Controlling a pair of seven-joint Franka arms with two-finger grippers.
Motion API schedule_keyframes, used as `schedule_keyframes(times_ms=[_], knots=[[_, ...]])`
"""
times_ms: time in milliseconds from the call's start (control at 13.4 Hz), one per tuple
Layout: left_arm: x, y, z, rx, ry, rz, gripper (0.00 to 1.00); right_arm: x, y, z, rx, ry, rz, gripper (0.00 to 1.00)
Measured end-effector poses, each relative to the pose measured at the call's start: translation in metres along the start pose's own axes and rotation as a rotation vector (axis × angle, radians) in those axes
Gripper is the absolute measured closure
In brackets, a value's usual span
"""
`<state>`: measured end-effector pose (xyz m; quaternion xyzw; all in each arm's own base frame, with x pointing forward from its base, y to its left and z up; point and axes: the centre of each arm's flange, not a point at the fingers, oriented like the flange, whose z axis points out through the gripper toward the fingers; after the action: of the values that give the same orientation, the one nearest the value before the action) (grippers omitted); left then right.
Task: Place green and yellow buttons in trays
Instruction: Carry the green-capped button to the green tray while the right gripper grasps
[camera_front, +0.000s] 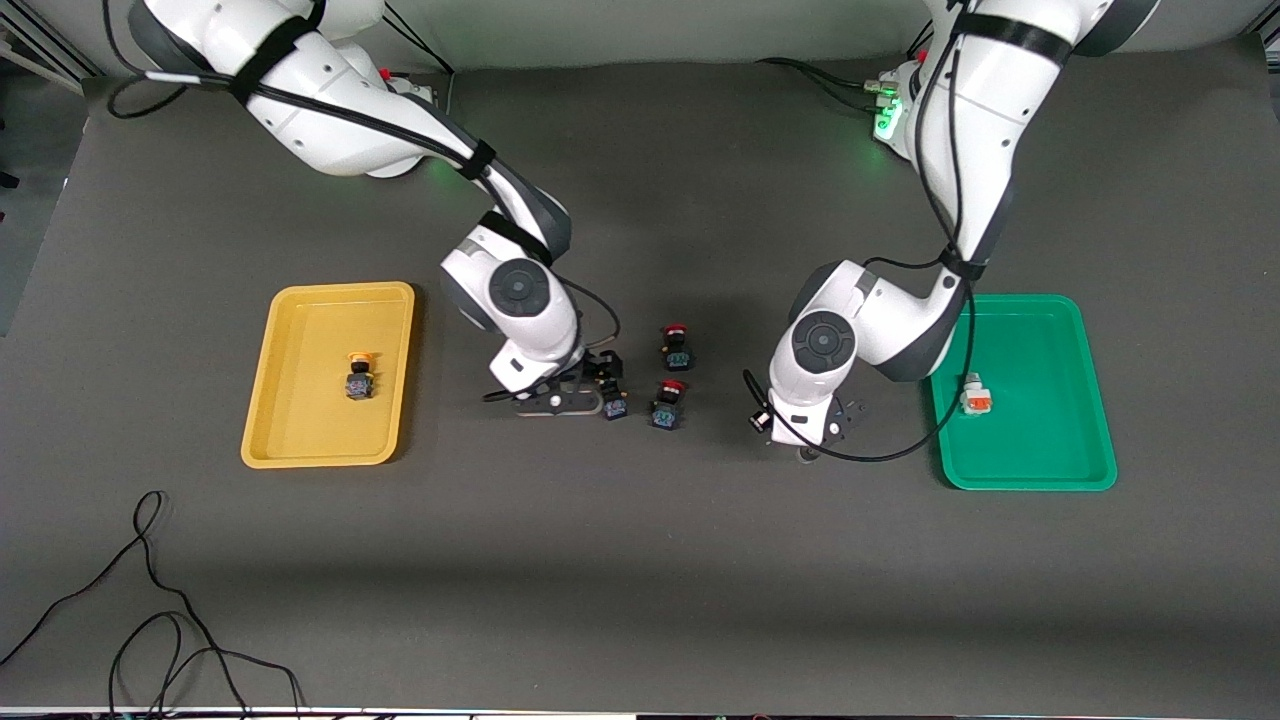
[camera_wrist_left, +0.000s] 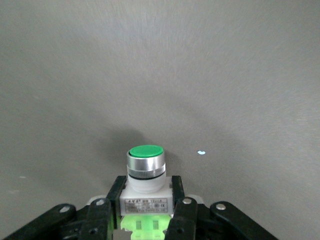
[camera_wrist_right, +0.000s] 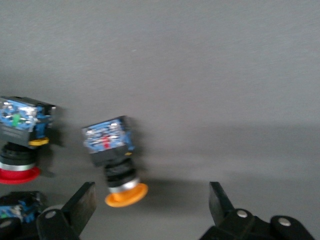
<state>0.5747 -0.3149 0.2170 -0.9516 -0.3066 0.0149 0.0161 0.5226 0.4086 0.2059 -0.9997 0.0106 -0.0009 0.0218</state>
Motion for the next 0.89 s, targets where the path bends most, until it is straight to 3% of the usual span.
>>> schedule_keyframes(times_ms=[224, 522, 820, 895], knots=[[0.017, -0.013, -0.079, -0.006, 0.01, 0.126, 0.59, -0.003, -0.023, 0.022, -0.02, 0.029, -0.007, 0.0], [0.061, -0.077, -0.16, 0.022, -0.101, 0.31, 0.59, -0.001, -0.027, 0.047, -0.043, 0.041, -0.046, 0.02], [0.163, -0.193, -0.175, 0.031, -0.184, 0.456, 0.59, 0.007, -0.028, 0.04, -0.037, 0.056, -0.041, 0.54], [0.187, -0.223, -0.173, 0.019, -0.192, 0.488, 0.59, 0.008, -0.028, 0.039, -0.035, 0.059, -0.035, 0.57]])
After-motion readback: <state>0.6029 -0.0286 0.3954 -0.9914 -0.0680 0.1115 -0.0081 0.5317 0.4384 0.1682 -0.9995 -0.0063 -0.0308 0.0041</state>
